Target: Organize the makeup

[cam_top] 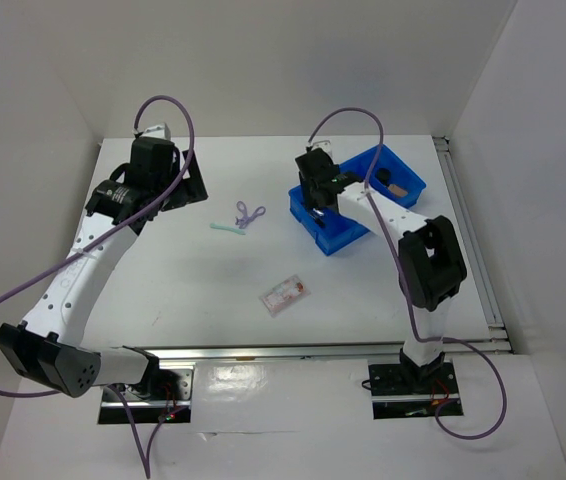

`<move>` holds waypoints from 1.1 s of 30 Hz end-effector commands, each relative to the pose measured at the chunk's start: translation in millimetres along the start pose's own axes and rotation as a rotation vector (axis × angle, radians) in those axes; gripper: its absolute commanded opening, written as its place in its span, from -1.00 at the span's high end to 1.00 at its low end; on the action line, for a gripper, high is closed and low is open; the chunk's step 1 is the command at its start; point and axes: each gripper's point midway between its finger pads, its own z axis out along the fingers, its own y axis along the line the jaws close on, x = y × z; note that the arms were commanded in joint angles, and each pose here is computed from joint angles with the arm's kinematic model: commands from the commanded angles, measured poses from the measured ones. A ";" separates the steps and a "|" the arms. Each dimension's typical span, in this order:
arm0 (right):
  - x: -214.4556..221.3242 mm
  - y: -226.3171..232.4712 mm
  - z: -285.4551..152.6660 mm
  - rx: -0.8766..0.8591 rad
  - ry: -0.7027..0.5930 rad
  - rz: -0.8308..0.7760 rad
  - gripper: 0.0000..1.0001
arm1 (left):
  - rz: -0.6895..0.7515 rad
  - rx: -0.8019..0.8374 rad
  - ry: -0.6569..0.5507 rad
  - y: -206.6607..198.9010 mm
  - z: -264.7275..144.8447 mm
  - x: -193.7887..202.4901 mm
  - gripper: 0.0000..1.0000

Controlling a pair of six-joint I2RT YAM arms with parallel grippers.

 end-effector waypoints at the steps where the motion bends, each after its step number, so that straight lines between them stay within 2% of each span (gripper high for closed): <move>1: -36.0 10.1 -72.6 -0.035 -0.086 0.082 -0.29 | -0.013 0.044 -0.064 -5.9 -12.9 -18.0 -1.00; 3: -24.6 17.6 -89.5 -0.075 -0.058 0.113 -0.55 | -0.013 0.044 -0.064 -5.9 -12.9 -18.0 -1.00; 5: 6.4 23.7 -107.3 -0.146 0.024 0.143 -0.67 | -0.013 0.044 -0.064 -5.9 -12.9 -18.0 -1.00; 8: 58.0 48.9 -138.3 -0.271 0.151 0.213 -0.73 | -0.004 0.044 -0.064 -5.5 -12.9 -18.0 -1.00; 10: 99.0 61.9 -153.0 -0.283 0.267 0.294 -0.76 | -0.003 0.052 -0.060 -6.9 -13.1 -17.3 -1.00; 13: 137.9 77.3 -169.2 -0.286 0.374 0.451 -0.79 | -0.003 0.052 -0.060 -7.0 -13.1 -17.3 -1.00; 16: 154.5 94.1 -176.0 -0.317 0.434 0.593 -0.84 | -0.006 0.056 -0.068 -8.0 -12.9 -19.4 -1.00; 22: 173.8 129.3 -167.2 -0.412 0.519 0.740 -0.96 | 0.004 0.056 -0.068 -6.4 -14.2 -17.7 -1.00; 33: 186.5 157.4 -131.3 -0.363 0.581 0.712 -0.98 | 0.005 0.035 -0.068 -1.2 -15.3 -15.5 -1.00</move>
